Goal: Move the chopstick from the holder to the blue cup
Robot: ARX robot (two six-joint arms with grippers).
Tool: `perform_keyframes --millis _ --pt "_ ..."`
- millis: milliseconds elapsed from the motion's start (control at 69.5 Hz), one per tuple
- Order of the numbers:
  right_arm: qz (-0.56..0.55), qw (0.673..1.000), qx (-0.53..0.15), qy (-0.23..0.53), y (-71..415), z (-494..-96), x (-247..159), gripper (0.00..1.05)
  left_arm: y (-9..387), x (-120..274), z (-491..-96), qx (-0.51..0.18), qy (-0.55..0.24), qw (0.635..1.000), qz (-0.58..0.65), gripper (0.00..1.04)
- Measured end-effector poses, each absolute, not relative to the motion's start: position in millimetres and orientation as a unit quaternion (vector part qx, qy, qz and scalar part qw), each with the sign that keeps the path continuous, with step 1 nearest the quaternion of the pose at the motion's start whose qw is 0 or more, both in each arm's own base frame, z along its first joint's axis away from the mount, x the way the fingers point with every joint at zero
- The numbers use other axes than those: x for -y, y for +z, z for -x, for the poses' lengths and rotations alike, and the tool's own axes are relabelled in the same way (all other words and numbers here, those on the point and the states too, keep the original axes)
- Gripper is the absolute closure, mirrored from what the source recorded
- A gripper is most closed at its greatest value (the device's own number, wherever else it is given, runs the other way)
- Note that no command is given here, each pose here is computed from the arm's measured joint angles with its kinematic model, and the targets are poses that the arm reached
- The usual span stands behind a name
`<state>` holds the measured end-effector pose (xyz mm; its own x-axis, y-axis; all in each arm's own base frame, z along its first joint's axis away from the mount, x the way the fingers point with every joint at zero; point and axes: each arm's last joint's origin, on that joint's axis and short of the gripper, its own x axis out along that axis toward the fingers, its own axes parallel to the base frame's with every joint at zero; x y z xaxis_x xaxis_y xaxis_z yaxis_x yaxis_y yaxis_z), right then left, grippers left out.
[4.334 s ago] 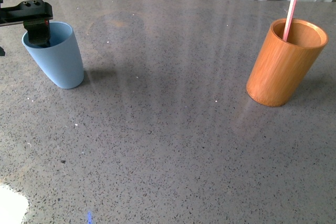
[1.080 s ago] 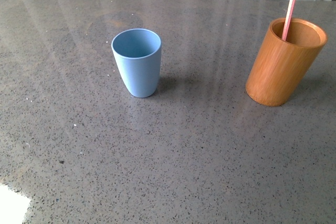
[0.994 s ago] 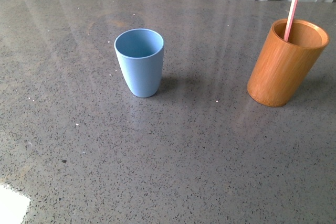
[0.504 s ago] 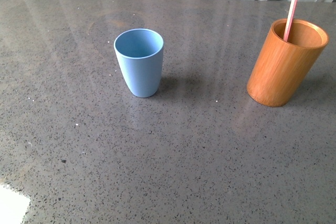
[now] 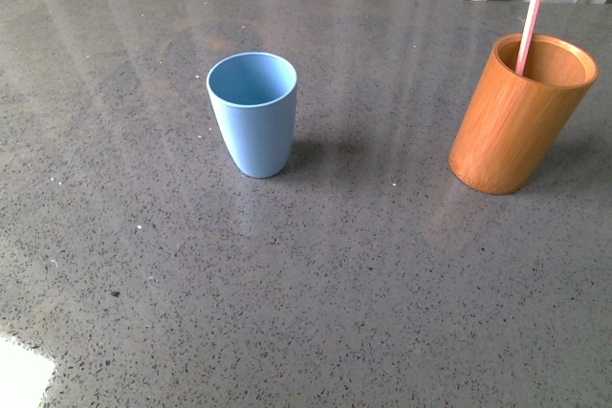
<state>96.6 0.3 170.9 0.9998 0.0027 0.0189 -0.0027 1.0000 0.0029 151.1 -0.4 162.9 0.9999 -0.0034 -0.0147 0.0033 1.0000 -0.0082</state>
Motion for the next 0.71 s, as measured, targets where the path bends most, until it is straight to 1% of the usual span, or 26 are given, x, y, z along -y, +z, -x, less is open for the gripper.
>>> perform_keyframes --millis 706 --pt "-0.001 1.000 0.009 0.001 171 -97 0 0.09 172 0 -120 0.008 -0.002 1.000 0.004 1.03"
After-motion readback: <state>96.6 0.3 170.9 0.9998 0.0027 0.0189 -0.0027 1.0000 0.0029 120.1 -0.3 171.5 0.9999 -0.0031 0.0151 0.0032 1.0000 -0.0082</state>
